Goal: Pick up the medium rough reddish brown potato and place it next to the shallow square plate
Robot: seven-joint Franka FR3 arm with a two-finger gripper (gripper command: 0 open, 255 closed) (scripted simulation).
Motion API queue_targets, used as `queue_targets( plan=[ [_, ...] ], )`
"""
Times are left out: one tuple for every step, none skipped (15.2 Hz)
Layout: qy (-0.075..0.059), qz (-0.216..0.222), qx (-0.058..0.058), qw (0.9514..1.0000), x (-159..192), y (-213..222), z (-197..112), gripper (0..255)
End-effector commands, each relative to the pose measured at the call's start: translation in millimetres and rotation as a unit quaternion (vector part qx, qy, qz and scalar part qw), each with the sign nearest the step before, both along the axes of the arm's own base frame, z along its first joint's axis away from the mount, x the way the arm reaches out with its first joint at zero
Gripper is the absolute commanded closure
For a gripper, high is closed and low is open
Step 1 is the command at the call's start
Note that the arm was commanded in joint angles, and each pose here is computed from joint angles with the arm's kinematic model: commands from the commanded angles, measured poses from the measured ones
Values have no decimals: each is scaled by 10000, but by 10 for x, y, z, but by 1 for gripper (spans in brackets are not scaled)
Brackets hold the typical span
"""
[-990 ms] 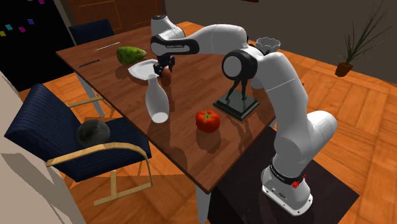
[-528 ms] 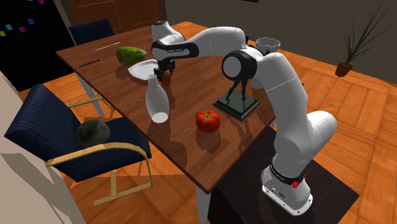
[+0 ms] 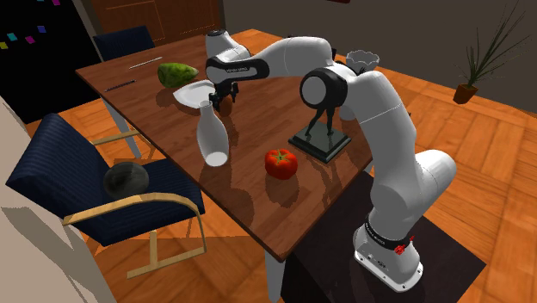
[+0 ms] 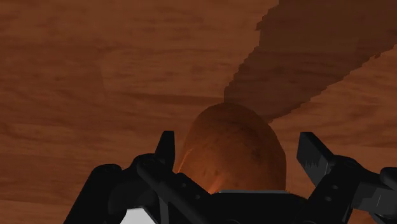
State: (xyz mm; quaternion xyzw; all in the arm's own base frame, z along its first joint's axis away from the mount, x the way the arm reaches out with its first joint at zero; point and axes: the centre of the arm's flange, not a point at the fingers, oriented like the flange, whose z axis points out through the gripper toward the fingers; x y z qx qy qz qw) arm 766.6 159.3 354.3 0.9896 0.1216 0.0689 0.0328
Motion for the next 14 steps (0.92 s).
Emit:
queue_targets(
  plan=[
    [27,4,-2,10000,-6,3,-37,0],
    [28,3,-2,10000,5,-6,-15,0],
    [28,3,-2,10000,-13,0,116,0],
    [28,3,-2,10000,-31,6,246,0],
    [28,3,-2,10000,-50,13,377,0],
    [28,3,-2,10000,-64,18,480,0],
    [28,3,-2,10000,-64,18,480,0],
    [28,3,-2,10000,-65,18,480,0],
    [28,3,-2,10000,-64,18,480,0],
    [28,3,-2,10000,-64,18,480,0],
    [28,3,-2,10000,-64,18,480,0],
    [28,3,-2,10000,-64,18,480,0],
    [28,3,-2,10000,-64,18,480,0],
    [28,3,-2,10000,-64,18,480,0]
  ],
)
